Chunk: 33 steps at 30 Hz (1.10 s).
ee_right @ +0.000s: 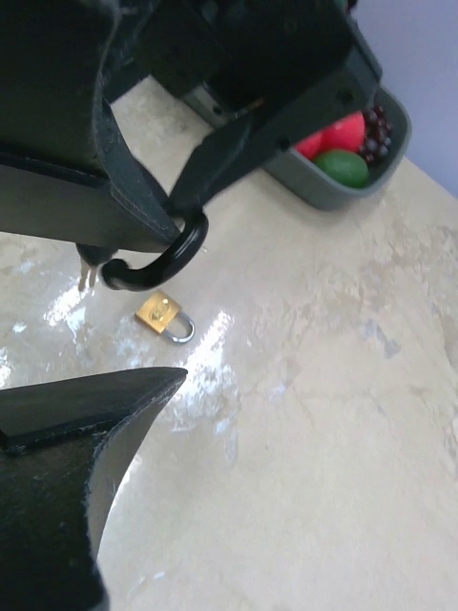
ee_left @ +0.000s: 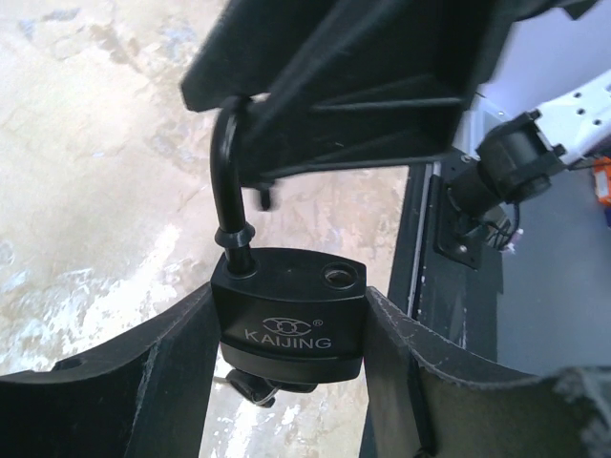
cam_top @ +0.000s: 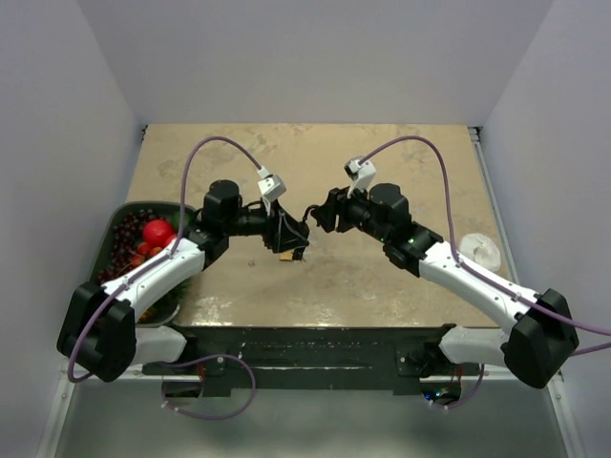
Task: Unlock with the key
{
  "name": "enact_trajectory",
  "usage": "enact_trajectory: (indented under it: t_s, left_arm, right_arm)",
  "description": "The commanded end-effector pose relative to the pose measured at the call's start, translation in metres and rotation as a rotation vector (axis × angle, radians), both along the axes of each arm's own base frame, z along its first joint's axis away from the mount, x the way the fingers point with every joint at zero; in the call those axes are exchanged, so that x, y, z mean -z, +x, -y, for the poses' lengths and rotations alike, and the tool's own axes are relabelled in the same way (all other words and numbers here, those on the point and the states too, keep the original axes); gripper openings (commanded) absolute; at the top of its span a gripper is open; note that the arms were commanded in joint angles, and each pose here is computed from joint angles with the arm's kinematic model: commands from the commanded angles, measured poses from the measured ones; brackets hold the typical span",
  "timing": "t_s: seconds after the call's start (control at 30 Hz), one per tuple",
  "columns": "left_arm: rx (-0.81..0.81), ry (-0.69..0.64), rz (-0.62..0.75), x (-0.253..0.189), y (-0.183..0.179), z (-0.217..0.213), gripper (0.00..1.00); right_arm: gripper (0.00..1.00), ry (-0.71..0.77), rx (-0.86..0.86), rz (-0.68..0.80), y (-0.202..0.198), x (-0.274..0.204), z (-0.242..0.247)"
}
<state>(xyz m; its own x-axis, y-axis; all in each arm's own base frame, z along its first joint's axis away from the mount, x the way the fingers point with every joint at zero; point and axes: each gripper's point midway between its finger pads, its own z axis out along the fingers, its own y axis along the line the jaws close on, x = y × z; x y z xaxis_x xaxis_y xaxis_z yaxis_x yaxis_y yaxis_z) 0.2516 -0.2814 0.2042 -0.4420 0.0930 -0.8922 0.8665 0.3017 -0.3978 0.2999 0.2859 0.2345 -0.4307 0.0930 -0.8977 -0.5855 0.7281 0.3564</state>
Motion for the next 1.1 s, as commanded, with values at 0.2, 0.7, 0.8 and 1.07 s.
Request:
enact_trajectory:
  t_s: [0.2,0.7,0.8,1.07]
  left_arm:
    - [0.042,-0.086,0.193,-0.054,0.001,0.003,0.0]
    - [-0.247,0.037,0.215,-0.04,0.044,-0.018,0.0]
    - [-0.236,0.036,0.213,-0.04,0.041,-0.016,0.0]
    - [-0.201,0.031,0.204,-0.036,0.036,-0.008,0.0]
  right_arm:
    - [0.65,0.002,0.083,0.046,0.006,-0.018,0.028]
    - [0.78,0.302,0.001,-0.129,-0.008,-0.032,-0.01]
    - [0.78,0.326,-0.011,-0.142,-0.003,-0.03,-0.018]
    - [0.78,0.367,-0.025,-0.182,0.007,-0.021,-0.034]
